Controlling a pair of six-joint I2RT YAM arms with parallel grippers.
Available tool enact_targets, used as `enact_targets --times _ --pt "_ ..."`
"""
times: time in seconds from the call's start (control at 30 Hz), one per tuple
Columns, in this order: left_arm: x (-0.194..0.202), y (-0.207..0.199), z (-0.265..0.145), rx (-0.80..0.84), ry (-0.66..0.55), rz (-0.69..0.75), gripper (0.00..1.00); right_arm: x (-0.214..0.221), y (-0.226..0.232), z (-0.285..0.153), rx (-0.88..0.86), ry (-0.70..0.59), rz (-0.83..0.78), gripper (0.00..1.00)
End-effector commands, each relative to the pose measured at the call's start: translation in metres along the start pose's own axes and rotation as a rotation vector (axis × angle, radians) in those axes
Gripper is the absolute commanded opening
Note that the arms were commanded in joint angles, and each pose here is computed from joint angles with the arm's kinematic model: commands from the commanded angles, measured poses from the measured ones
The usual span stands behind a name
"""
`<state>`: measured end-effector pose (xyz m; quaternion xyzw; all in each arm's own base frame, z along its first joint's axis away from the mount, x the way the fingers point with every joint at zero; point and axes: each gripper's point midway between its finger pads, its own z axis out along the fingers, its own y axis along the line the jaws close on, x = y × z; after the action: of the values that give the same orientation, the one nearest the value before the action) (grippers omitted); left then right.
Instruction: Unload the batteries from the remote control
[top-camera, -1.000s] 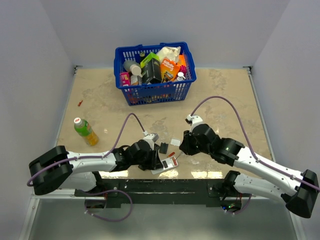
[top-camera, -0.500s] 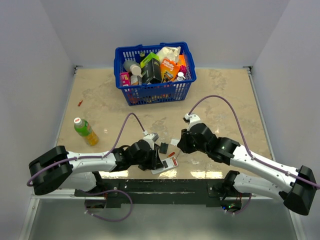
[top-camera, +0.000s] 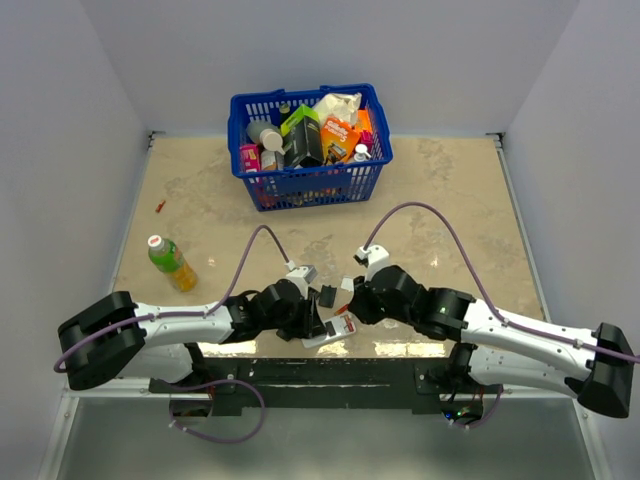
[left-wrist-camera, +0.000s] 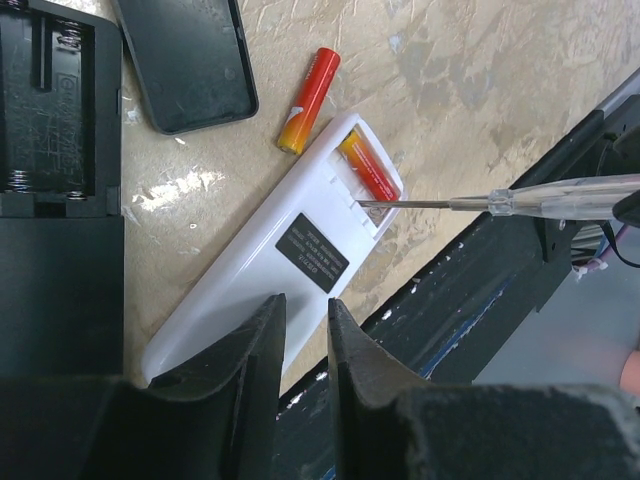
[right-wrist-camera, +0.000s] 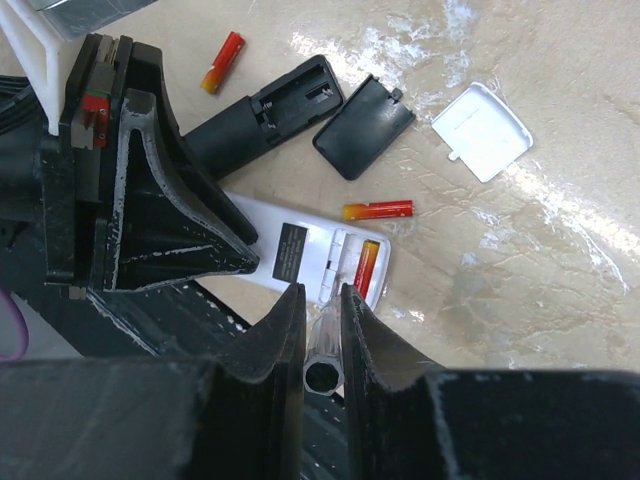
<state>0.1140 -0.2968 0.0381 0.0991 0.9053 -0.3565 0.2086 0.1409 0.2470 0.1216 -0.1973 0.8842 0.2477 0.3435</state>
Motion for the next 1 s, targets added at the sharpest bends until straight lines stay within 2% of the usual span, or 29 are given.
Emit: enact_targets --times 0.0,0.23,0.97 --pt "0.008 0.022 0.000 -0.094 0.022 0.026 0.29 -0.002 -0.003 -0.008 0.035 -0.013 0.011 0.00" --pt "0.006 0.021 -0.001 -0.096 0.014 0.027 0.29 -0.040 0.003 -0.035 0.035 -0.123 0.034 0.00" --pt "0.005 0.018 0.000 -0.088 0.015 0.022 0.29 -0.021 -0.015 -0.012 0.129 -0.063 -0.016 0.00"
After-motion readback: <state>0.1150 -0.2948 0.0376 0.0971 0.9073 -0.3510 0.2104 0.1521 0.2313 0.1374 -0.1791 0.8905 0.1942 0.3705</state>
